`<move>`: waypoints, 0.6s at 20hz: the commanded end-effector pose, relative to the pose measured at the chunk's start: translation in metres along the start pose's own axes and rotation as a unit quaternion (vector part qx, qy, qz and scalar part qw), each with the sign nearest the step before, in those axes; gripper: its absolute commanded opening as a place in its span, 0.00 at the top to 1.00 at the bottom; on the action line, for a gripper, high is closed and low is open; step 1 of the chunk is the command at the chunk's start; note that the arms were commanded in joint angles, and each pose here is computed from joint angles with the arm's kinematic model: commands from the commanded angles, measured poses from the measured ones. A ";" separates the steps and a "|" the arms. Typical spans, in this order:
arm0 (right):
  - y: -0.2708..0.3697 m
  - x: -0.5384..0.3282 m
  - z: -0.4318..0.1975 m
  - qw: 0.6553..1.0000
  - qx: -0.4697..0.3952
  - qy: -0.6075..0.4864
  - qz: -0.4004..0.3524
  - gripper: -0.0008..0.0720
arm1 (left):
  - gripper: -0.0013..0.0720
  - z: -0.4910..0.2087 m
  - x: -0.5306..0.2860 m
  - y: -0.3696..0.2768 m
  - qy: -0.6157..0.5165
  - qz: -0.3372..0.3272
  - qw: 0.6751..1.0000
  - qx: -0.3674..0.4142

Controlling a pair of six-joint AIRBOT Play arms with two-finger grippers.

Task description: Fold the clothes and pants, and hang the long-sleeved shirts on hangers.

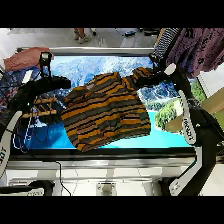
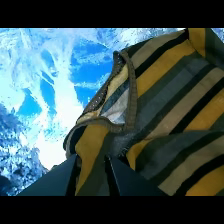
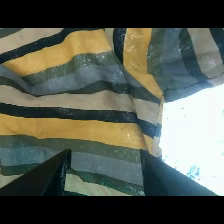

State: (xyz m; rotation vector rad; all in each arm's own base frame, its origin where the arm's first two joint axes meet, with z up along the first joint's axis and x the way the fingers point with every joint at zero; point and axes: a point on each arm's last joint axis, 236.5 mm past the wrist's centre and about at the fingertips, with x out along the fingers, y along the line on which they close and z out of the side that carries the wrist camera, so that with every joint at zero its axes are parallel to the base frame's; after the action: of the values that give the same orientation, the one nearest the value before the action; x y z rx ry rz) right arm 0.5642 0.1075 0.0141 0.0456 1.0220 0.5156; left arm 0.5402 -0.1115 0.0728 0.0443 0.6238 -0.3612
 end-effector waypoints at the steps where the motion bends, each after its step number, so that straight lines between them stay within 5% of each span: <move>1: -0.003 0.010 -0.011 1.000 0.004 0.019 0.003 0.28 | 0.51 -0.011 0.016 0.004 0.007 0.005 1.000 -0.004; 5: -0.005 0.021 -0.023 0.999 0.010 0.036 0.009 0.28 | 0.29 -0.074 0.050 -0.003 0.094 -0.022 0.995 -0.017; 11: -0.005 0.021 -0.022 0.999 0.011 0.036 0.010 0.28 | 0.31 -0.117 0.076 -0.018 0.142 -0.040 0.989 -0.017; 12: -0.005 0.021 -0.023 0.999 0.011 0.036 0.010 0.28 | 0.49 -0.117 0.078 -0.026 0.144 -0.046 0.989 -0.012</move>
State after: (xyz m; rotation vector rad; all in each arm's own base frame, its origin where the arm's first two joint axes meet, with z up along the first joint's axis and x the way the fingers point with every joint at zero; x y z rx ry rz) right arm 0.5569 0.1079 -0.0154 0.0551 1.0960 0.5258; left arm 0.5300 -0.1302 -0.0492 0.0352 0.8806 -0.4130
